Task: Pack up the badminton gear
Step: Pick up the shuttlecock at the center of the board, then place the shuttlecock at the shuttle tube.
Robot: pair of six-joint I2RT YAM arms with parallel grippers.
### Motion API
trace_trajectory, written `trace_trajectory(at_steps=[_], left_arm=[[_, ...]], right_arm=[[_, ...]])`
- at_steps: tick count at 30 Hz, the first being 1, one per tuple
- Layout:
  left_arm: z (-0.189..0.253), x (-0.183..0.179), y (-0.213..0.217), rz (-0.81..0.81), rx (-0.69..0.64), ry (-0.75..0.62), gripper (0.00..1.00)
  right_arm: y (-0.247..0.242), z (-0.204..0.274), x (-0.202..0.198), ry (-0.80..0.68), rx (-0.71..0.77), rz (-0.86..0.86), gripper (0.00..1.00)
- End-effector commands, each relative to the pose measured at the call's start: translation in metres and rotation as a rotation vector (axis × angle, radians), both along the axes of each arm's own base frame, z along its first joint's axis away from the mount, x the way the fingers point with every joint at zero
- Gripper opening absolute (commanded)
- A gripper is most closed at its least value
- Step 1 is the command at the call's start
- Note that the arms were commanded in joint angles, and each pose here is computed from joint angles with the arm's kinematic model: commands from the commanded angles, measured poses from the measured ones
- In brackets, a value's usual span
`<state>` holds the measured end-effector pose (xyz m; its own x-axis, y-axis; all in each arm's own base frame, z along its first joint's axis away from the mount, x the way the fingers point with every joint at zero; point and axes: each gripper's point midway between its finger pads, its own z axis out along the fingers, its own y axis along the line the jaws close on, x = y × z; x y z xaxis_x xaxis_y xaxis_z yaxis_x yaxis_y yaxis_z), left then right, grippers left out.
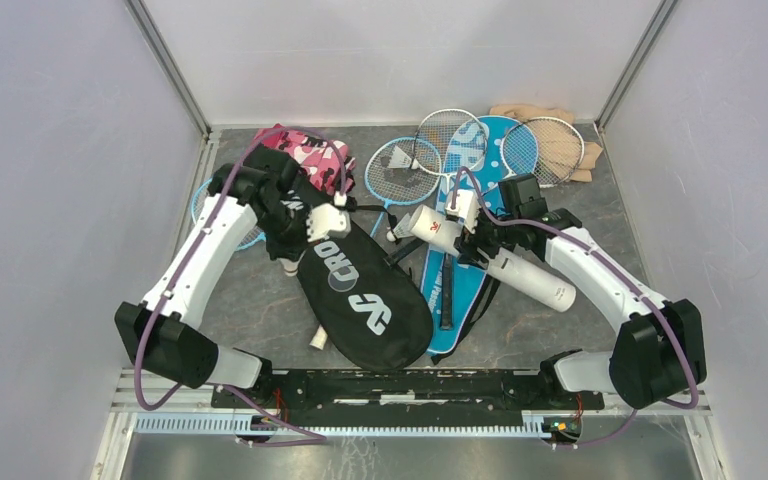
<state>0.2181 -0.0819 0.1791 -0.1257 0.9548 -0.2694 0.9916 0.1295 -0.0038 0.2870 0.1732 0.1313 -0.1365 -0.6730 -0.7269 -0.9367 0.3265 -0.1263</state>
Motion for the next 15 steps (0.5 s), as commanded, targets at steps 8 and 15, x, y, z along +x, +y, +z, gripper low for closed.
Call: trace_trajectory(at_steps=[8,15], left_arm=[[0.100,0.049,-0.116,0.332,-0.688,-0.030,0.02],[0.140,0.081,-0.158,0.420,-0.993,0.008,0.02]], right_arm=[[0.028,0.043,0.003,-0.064,0.128,0.131,0.14],[0.038,0.050,0.000,-0.050,0.161,0.168,0.14]])
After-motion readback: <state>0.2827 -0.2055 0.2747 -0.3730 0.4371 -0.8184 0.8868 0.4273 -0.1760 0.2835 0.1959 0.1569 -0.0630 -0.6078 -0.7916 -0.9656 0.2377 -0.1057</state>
